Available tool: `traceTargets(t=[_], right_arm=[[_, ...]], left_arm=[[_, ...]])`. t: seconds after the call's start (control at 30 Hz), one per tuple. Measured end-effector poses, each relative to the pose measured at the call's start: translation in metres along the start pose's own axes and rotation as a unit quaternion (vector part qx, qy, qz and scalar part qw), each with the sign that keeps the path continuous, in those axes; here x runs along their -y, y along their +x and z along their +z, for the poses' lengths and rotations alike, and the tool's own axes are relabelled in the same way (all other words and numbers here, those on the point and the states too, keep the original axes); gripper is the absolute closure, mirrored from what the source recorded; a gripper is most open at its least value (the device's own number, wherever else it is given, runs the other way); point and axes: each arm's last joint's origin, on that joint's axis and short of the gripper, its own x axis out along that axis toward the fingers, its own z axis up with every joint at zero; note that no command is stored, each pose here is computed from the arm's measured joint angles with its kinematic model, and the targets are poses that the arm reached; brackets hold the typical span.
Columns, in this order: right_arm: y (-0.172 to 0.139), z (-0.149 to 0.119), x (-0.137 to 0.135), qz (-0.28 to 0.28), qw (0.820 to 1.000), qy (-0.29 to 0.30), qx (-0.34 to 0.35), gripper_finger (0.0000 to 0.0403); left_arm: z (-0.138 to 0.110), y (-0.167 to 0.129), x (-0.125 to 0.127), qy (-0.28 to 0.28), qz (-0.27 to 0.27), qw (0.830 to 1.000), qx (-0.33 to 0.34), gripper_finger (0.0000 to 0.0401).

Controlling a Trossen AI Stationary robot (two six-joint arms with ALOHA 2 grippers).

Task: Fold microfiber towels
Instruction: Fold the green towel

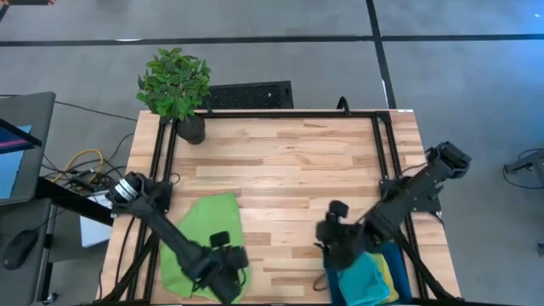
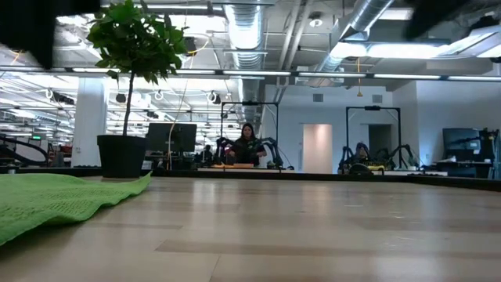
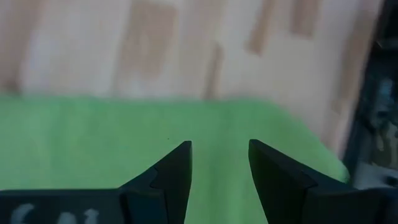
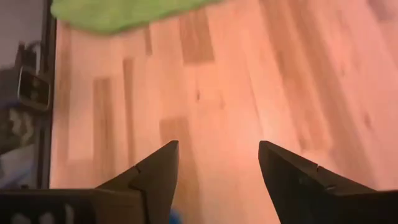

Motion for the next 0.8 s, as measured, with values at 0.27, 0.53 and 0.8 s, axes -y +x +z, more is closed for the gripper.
traceTargets(t=[0.27, 0.53, 0.8], right_arm=[[0.012, 0.036, 0.016, 0.019, 0.996, -0.037, 0.084, 0.0159], [0.013, 0.048, 0.02, 0.023, 0.991, -0.06, 0.121, 0.0159], [0.015, 0.05, 0.024, 0.019, 0.991, -0.054, 0.121, 0.0159]], left_arm=[[-0.05, -0.017, 0.017, -0.108, 0.028, 0.993, -0.023, 0.025], [-0.09, 0.009, -0.002, -0.199, 0.12, 0.972, -0.012, 0.025], [-0.1, 0.031, -0.02, -0.204, 0.157, 0.965, -0.047, 0.025]])
